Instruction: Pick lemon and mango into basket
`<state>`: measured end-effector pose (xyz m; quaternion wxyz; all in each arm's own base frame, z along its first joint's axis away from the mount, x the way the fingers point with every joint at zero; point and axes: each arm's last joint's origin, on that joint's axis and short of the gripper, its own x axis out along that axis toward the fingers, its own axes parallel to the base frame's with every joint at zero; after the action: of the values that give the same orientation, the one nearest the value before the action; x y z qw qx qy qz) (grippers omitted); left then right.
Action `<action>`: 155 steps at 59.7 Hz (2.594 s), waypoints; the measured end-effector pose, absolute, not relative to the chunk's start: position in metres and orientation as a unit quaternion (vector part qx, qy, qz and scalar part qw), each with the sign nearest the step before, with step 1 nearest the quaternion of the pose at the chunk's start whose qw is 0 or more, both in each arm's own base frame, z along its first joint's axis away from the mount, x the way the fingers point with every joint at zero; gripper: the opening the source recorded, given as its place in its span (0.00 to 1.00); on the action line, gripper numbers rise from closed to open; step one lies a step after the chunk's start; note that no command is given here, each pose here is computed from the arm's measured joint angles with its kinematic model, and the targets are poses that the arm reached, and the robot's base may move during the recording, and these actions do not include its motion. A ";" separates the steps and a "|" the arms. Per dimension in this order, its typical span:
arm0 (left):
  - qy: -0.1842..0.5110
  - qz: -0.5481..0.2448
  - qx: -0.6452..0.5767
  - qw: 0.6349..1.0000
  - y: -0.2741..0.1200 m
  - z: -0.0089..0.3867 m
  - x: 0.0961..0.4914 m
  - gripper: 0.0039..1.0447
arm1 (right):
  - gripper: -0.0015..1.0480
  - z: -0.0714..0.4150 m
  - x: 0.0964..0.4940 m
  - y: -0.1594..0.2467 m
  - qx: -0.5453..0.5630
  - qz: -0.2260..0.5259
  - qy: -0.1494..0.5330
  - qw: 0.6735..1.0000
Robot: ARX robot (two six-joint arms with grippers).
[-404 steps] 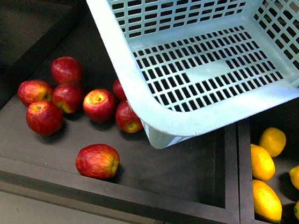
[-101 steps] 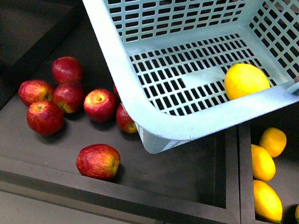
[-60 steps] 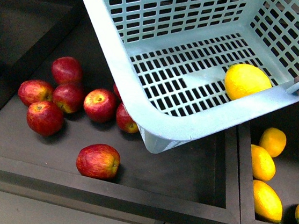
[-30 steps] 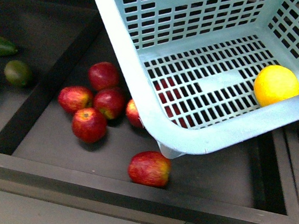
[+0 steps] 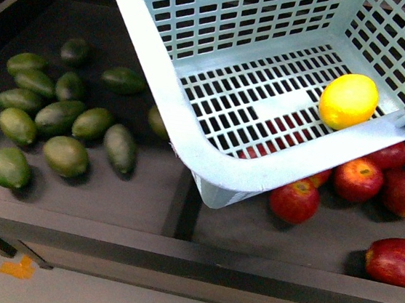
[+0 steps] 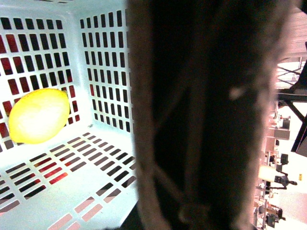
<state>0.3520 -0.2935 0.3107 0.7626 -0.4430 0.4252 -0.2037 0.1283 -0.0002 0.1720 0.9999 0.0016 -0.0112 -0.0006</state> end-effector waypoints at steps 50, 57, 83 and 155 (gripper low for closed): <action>0.422 -0.201 -0.442 0.766 -0.293 0.311 0.353 0.04 | 0.92 0.172 0.128 0.000 0.002 0.000 -0.012 1.000; 0.422 -0.201 -0.442 0.765 -0.293 0.311 0.353 0.04 | 0.92 0.172 0.128 0.000 0.002 -0.001 -0.011 1.000; 0.423 -0.200 -0.442 0.765 -0.293 0.310 0.353 0.04 | 0.92 0.172 0.128 0.000 0.002 -0.001 -0.011 1.000; 0.421 -0.196 -0.445 0.766 -0.289 0.310 0.356 0.04 | 0.92 0.172 0.128 0.000 0.001 0.003 -0.012 1.000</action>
<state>0.3563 -0.2888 0.3101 0.7660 -0.4446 0.4209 -0.1959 0.1282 0.0001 0.1719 0.9999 0.0014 -0.0115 0.0034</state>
